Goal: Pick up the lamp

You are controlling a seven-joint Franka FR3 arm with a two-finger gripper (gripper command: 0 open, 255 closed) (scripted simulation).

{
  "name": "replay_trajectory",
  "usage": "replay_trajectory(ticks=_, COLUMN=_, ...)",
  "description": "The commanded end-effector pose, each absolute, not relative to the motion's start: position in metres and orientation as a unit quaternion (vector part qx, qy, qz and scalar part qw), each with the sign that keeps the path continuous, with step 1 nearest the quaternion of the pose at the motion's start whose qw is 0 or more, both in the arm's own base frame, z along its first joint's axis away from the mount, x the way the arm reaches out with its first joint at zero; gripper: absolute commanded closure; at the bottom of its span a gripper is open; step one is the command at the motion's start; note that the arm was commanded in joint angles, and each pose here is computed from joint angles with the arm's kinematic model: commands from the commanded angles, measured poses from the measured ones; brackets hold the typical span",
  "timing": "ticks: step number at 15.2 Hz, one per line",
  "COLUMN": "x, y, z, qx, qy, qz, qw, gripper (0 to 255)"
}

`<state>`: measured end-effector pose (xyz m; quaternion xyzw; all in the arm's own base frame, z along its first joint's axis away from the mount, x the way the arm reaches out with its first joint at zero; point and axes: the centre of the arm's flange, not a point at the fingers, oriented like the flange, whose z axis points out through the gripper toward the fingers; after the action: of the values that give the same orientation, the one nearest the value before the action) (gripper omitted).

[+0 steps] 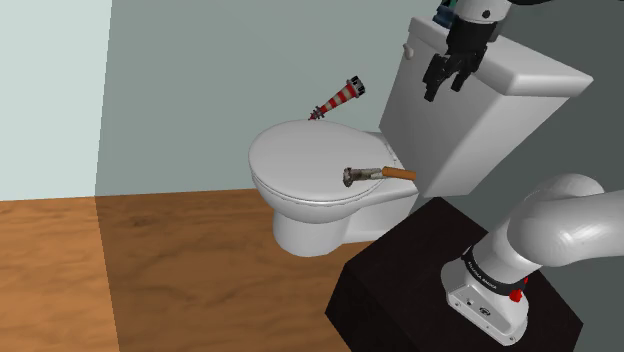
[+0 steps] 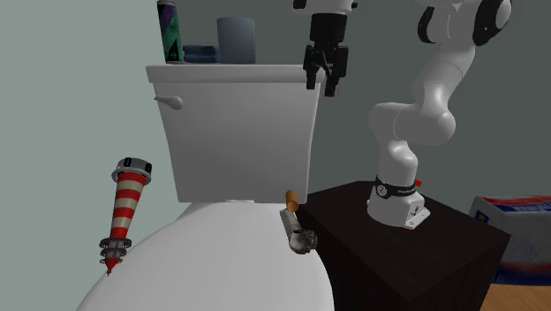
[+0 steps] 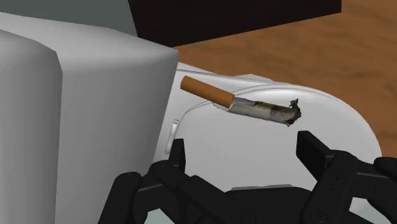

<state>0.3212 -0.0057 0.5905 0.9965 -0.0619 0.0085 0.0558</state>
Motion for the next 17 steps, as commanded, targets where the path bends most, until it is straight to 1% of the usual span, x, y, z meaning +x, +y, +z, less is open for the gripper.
replay_trajectory(ticks=1, x=0.321, y=-0.006, z=0.591, qx=0.996, qy=-0.062, qz=0.008, qw=0.056, gripper=0)
replay_trajectory(ticks=9, x=0.348, y=-0.024, z=0.492, qx=0.985, qy=0.168, qz=0.027, qw=0.026, gripper=0)
replay_trajectory(ticks=17, x=0.38, y=-0.024, z=0.393, qx=0.92, qy=0.389, qz=0.044, qw=-0.006, gripper=0)
